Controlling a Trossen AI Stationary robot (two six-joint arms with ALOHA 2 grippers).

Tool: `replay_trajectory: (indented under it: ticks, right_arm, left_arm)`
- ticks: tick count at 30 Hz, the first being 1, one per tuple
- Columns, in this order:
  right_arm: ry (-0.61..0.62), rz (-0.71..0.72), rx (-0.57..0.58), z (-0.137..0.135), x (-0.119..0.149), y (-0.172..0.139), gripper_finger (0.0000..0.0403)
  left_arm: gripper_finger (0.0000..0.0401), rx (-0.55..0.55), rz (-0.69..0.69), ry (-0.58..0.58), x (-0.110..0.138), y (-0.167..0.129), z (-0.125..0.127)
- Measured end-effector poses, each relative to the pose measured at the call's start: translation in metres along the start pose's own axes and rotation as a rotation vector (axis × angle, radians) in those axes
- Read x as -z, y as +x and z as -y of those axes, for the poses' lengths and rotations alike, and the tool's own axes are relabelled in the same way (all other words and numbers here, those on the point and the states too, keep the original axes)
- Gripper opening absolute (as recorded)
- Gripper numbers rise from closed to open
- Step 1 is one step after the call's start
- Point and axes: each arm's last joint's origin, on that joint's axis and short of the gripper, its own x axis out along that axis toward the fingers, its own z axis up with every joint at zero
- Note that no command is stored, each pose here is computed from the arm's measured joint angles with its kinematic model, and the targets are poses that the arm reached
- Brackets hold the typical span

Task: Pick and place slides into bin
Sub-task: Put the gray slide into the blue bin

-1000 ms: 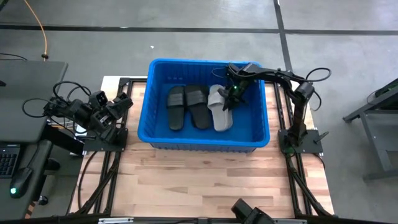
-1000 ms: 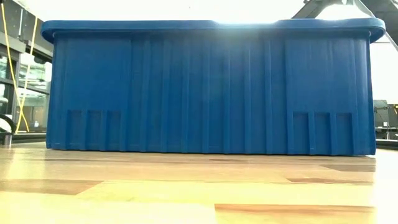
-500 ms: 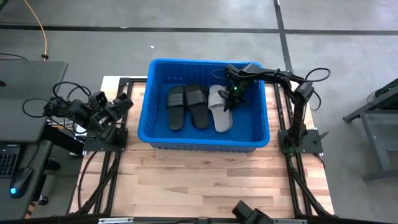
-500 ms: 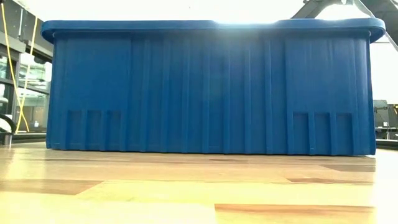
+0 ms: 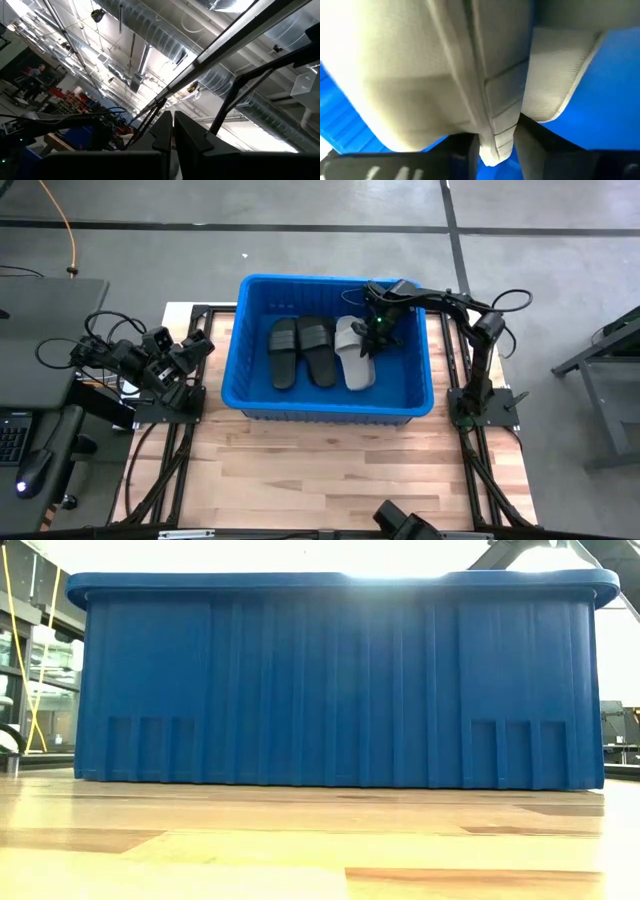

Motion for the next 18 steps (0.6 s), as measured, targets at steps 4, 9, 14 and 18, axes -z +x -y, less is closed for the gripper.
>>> replay_trajectory:
  ticks: [4, 9, 14, 18]
  right_arm:
    - [0.015, 0.004, 0.053, 0.001, 0.003, -0.007, 0.0129]
    - [0.039, 0.012, 0.139, 0.010, 0.004, -0.017, 0.0179]
    - [0.049, 0.007, 0.142, 0.009, 0.005, -0.016, 0.0214]
    - [0.045, -0.015, 0.145, 0.009, 0.008, -0.015, 0.0223]
  left_arm:
    - [0.0008, 0.000, 0.000, 0.000, 0.000, 0.000, 0.000]
    - [0.0005, 0.000, 0.000, 0.000, 0.000, 0.000, 0.000]
    - [0.0005, 0.000, 0.000, 0.004, 0.000, 0.000, 0.000]
    - [0.0005, 0.000, 0.001, 0.005, 0.000, 0.000, 0.000]
